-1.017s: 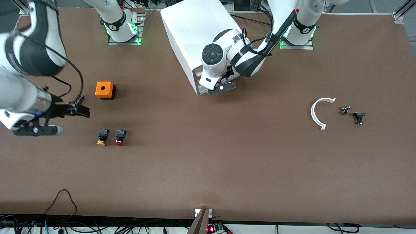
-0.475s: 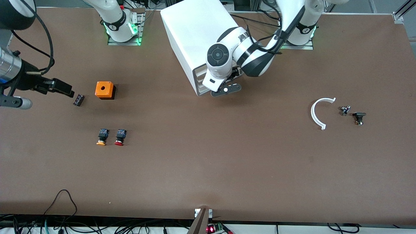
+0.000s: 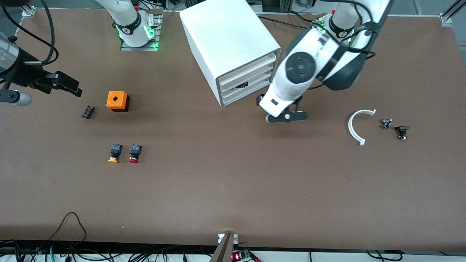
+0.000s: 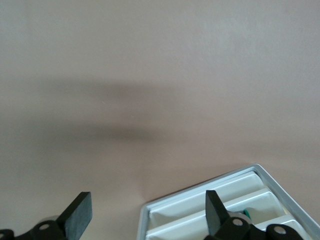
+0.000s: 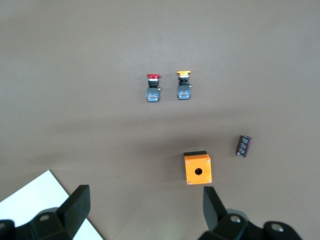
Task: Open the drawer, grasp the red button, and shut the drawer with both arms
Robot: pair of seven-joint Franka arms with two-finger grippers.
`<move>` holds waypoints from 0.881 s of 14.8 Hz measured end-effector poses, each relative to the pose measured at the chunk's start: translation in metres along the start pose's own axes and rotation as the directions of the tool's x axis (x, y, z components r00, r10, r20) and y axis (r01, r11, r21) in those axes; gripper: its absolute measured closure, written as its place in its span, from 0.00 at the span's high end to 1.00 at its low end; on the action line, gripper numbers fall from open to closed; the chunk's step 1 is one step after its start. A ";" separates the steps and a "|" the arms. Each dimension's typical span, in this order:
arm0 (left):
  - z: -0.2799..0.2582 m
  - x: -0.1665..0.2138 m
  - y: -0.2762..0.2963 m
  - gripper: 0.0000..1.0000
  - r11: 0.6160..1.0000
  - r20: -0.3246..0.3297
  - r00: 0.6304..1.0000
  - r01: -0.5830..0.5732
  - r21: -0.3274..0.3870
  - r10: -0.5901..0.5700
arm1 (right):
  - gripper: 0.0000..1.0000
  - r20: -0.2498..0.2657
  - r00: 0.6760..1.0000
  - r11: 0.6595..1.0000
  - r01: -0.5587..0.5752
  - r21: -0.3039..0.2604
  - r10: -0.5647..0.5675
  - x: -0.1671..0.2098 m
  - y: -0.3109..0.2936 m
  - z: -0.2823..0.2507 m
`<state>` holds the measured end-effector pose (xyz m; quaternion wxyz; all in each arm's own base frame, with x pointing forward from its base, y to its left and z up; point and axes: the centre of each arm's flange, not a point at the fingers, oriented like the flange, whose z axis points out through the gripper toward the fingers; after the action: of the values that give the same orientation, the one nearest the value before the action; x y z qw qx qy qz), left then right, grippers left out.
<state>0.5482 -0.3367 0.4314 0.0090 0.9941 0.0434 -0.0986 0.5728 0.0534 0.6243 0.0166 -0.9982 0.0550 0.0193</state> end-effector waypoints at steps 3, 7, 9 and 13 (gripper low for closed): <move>-0.033 0.030 -0.060 1.00 0.990 -0.067 0.988 -0.140 0.020 0.141 | 1.00 -0.005 1.000 1.000 0.009 -0.021 -0.009 -0.015 -0.001 -0.004; -0.080 0.056 -0.135 1.00 0.959 -0.123 0.951 -0.276 0.068 0.283 | 1.00 -0.028 0.999 0.998 0.021 -0.064 -0.023 -0.022 -0.001 -0.012; -0.098 0.055 -0.157 1.00 0.951 -0.135 0.942 -0.299 0.079 0.307 | 1.00 -0.024 0.998 0.996 0.053 -0.065 -0.055 -0.021 -0.002 -0.010; -0.109 0.055 -0.204 1.00 0.963 -0.094 0.960 -0.256 0.079 0.263 | 1.00 -0.033 0.996 0.995 0.076 -0.064 -0.078 -0.019 -0.001 -0.010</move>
<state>0.6050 -0.1262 0.5259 -0.0131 0.9948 -0.0902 -0.0465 0.5543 0.0566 0.6354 -0.0149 -0.9998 0.0160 0.0027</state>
